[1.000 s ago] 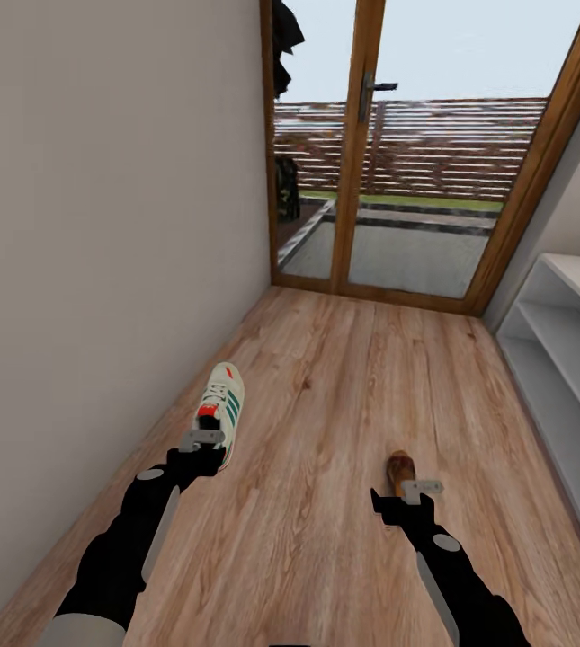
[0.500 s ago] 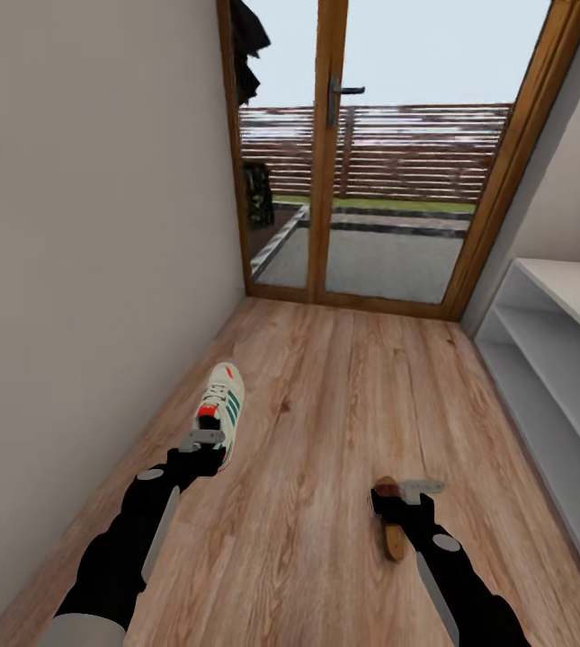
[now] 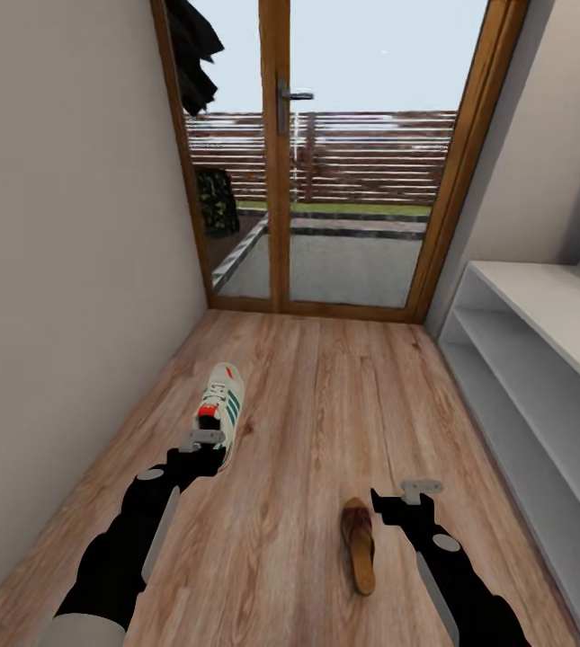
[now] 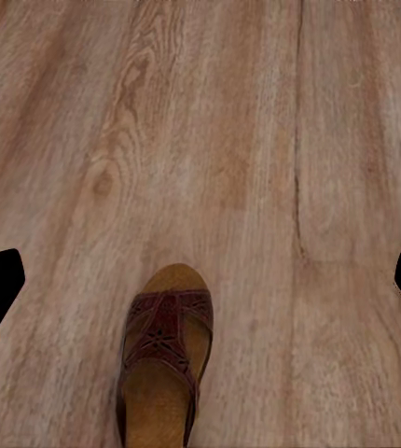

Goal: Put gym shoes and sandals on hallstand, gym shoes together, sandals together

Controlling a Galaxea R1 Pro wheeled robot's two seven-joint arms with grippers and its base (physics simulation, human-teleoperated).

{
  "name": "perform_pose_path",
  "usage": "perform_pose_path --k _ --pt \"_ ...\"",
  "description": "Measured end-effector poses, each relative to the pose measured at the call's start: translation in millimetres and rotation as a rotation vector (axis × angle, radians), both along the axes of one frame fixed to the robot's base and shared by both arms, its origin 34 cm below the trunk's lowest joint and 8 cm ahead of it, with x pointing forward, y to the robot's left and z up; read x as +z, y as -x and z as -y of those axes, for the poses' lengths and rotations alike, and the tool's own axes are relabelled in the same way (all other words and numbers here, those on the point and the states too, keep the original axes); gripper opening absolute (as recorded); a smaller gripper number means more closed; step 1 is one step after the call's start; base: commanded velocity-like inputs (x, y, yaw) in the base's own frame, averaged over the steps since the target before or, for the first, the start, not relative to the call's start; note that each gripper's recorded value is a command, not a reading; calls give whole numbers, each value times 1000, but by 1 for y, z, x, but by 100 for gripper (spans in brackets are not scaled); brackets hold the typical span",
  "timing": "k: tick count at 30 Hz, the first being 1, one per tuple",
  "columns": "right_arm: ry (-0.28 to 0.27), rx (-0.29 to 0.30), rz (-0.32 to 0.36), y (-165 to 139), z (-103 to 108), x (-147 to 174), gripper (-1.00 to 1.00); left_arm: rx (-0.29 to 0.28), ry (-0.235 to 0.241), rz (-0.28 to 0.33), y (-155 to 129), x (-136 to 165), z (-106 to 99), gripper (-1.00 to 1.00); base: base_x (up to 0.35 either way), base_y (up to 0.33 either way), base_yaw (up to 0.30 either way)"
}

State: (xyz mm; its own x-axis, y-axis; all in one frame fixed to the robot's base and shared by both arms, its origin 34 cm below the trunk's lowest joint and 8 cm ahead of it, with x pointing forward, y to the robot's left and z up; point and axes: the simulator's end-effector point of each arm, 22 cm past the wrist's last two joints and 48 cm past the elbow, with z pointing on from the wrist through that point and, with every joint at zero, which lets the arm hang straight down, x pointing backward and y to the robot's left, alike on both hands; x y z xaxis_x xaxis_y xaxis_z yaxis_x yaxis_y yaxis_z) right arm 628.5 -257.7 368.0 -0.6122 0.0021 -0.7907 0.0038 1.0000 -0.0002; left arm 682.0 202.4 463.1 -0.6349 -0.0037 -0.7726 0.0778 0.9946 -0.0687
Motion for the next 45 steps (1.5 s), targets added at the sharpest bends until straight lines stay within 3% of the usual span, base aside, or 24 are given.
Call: perform_pose_path --k 14,20,25,36,45 --pt "1 12 11 2 -4 -4 100 -4 4 20 -4 8 3 -100 14 -8 -7" --pt "1 19 -66 37 -7 -51 100 -20 15 60 -9 27 16 -100 0 0 0" --pt "1 19 -97 49 -7 -68 100 -53 12 76 -9 29 31 -100 0 0 0" --pt "-1 12 -118 62 -5 -103 100 -59 10 86 -5 5 33 -100 0 0 7" --pt "-2 19 -128 70 -8 -123 100 -59 11 34 -2 -27 33 -100 0 0 74"
